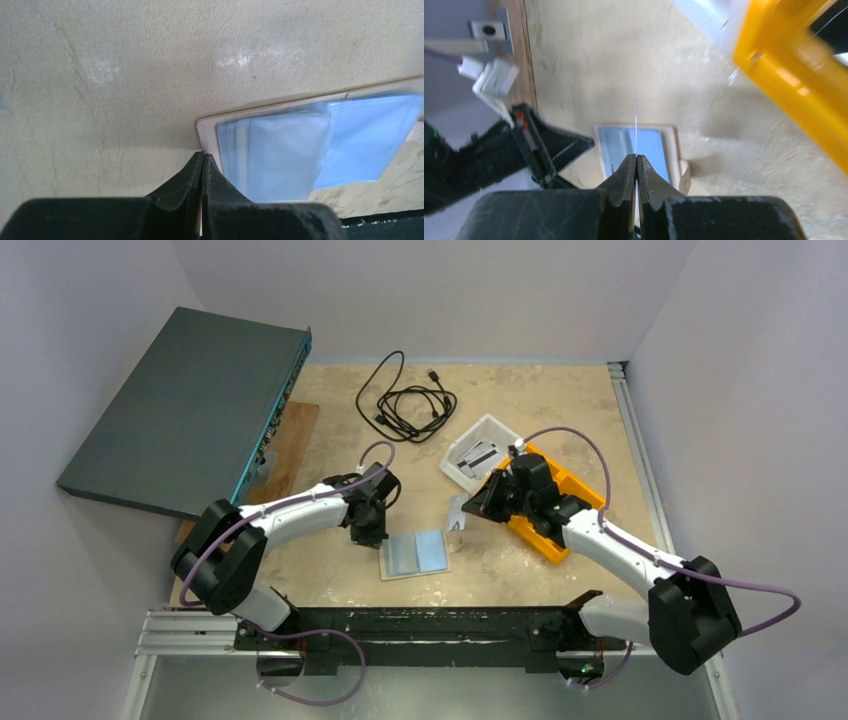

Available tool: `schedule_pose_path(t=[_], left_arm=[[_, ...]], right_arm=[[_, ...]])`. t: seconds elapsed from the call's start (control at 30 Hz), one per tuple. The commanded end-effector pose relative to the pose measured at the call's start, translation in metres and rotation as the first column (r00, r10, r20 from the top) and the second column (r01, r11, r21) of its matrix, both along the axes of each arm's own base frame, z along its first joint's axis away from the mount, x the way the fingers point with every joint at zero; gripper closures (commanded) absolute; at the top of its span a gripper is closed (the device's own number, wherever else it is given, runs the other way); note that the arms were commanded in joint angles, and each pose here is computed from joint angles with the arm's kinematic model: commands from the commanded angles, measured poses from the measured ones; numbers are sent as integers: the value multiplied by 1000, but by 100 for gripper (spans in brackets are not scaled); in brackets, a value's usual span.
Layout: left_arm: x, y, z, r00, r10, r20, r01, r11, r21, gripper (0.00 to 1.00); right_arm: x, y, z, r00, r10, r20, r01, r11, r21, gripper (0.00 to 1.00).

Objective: Take the credit cards out of the card holder
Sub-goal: Place the credit card in the storage box.

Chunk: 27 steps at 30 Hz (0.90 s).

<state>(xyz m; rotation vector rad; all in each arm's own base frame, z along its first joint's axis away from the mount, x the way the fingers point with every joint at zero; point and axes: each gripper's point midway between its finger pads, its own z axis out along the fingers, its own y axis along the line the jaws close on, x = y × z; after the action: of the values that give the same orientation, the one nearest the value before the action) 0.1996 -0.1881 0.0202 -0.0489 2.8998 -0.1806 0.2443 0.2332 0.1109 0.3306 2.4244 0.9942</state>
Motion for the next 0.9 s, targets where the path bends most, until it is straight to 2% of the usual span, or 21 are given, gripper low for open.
schedule_pose_path(t=[0.0, 0.13, 0.27, 0.5, 0.73, 0.8, 0.87], left_arm=[[8, -3, 28, 996, -55, 69, 58, 998, -38, 100], [15, -13, 60, 988, -73, 134, 87, 991, -103, 90], [16, -18, 83, 981, -89, 170, 114, 984, -140, 86], [11, -15, 104, 970, -83, 228, 126, 975, -182, 81], [3, -14, 112, 966, -86, 242, 140, 967, -213, 78], [1, -14, 112, 967, -84, 242, 140, 964, -226, 77], [-1, -16, 110, 968, -83, 236, 140, 961, -237, 75]], right_arm=[[38, -22, 31, 993, -74, 87, 74, 997, 2, 100], [81, -43, 57, 977, -148, 152, 145, 989, 33, 100], [125, -64, 75, 956, -228, 185, 224, 974, 42, 100], [169, -73, 58, 948, -278, 158, 287, 957, -42, 100], [186, -72, 32, 955, -274, 112, 284, 954, -91, 100], [189, -71, 31, 956, -272, 114, 283, 955, -93, 95], [192, -71, 32, 959, -256, 122, 269, 958, -102, 83]])
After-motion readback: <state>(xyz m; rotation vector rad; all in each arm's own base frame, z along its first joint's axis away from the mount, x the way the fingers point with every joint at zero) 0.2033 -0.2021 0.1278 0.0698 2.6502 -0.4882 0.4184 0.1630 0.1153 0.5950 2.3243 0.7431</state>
